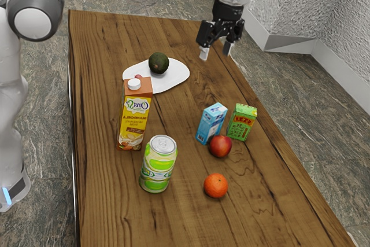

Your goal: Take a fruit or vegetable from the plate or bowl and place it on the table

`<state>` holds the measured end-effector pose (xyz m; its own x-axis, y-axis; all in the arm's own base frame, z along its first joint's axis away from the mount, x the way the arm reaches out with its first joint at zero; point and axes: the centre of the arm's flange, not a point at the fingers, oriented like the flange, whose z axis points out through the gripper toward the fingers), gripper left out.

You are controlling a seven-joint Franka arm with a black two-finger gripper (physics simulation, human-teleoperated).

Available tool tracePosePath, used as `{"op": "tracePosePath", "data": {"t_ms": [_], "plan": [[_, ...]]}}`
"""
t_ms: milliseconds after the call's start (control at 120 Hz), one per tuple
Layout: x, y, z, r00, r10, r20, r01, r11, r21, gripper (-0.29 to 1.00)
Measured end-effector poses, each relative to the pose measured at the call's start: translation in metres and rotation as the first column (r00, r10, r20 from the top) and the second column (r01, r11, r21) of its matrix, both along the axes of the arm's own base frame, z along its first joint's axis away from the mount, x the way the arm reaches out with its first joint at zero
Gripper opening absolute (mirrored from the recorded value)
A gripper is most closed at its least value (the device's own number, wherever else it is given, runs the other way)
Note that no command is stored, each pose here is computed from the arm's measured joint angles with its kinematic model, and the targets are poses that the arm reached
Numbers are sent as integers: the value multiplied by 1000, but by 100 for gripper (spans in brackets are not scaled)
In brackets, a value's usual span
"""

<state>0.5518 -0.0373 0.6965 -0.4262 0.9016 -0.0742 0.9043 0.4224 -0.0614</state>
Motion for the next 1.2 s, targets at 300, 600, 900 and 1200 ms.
{"op": "tracePosePath", "data": {"t_ms": [300, 600, 900, 1200], "plan": [[-19, 6, 25, 995, 95, 24, -95, 995, -9, 70], [-42, 63, -3, 998, 21, -52, -21, 1000, 5, 70], [-107, 176, -53, 987, -162, 22, 158, 978, 136, 70], [-93, 213, -91, 913, -407, 33, 395, 900, 184, 70]]}}
